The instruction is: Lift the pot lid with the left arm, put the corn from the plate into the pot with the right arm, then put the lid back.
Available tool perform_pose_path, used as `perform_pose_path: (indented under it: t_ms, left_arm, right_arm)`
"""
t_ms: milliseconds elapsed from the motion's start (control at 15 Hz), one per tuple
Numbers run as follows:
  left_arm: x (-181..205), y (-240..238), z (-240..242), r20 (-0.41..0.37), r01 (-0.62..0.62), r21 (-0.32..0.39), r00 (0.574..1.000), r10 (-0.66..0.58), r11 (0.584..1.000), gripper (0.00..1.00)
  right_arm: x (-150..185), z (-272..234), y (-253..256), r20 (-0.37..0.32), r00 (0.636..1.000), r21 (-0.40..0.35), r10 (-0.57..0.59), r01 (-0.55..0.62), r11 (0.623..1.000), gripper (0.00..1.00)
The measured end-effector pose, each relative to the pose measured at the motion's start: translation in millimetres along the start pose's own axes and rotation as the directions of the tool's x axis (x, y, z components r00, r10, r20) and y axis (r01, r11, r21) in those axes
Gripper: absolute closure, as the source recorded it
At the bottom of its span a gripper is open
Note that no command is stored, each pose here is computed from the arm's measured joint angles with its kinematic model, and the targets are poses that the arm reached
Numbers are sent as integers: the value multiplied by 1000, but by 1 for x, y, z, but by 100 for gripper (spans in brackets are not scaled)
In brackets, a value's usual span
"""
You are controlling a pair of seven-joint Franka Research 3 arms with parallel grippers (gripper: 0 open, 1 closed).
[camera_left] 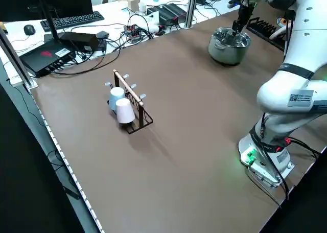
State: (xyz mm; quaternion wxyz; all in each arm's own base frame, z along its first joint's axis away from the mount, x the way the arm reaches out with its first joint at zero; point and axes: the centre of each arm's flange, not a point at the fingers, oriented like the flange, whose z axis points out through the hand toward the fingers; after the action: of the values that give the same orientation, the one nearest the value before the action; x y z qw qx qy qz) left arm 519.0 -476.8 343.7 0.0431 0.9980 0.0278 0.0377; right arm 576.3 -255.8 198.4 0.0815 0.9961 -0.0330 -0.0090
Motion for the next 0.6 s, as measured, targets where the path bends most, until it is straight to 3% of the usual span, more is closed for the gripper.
perform_pose_path:
  t_ms: [133,267,333,467,600]
  left_arm:
    - [5,-4,0,-6,9,4,1000,-9,1000,40]
    - [6,-4,-2,-9,10,1,1000,-10,1000,40]
    - [7,-4,-3,-11,11,0,1000,-11,1000,40]
    - [9,-4,-4,-14,12,-2,1000,-12,1000,40]
    - [9,-4,-4,-14,12,-2,1000,-12,1000,40]
  right_arm:
    - [0,5,-2,6,1000,3,-2,2,1000,22]
    - [-1,7,-2,10,1000,4,-2,2,1000,41]
    - [-1,8,-3,13,1000,5,-3,3,1000,44]
    - [0,8,-7,23,1000,9,-10,10,1000,62]
    - [2,5,-17,49,998,16,-28,27,1000,62]
